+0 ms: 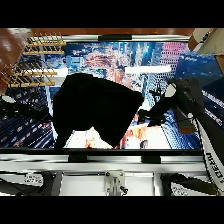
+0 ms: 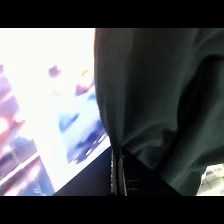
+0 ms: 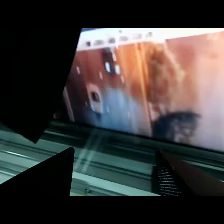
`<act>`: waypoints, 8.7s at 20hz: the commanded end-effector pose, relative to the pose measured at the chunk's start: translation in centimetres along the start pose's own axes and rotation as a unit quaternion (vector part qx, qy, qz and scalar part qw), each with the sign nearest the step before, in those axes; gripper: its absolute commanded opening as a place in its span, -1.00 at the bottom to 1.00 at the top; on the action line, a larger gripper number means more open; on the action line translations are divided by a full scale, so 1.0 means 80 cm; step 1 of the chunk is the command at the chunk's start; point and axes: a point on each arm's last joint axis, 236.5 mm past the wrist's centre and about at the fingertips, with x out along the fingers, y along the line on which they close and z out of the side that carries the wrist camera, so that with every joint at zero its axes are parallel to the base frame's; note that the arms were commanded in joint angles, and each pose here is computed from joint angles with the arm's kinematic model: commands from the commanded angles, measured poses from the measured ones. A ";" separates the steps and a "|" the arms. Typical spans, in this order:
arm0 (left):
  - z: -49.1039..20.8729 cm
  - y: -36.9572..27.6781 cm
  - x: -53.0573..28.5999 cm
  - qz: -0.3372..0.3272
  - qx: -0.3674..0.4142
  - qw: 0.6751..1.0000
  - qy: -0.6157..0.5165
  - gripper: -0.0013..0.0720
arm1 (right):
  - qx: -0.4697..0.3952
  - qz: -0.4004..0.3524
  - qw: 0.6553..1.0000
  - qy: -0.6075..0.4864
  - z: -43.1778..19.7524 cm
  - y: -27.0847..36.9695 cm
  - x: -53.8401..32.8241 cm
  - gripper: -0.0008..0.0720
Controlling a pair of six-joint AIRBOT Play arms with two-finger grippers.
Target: Fold the shirts.
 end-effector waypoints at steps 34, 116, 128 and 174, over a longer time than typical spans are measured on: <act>-0.099 -0.461 -0.690 -0.075 0.306 0.563 -0.764 -0.89 | -0.218 0.029 0.687 -0.693 -0.135 0.166 -0.590 -0.78; -0.044 0.009 -0.020 0.002 0.044 0.995 0.086 -0.89 | 0.102 0.077 0.992 0.005 -0.019 -0.029 0.099 -0.18; 0.065 -0.384 -0.477 -0.074 0.381 0.784 -0.484 -0.89 | -0.229 -0.030 0.774 -0.589 0.018 0.128 -0.477 -0.78; 0.178 -0.098 -0.051 -0.034 0.160 0.976 -0.142 -0.89 | -0.015 -0.020 0.963 -0.268 0.255 -0.006 -0.087 -0.78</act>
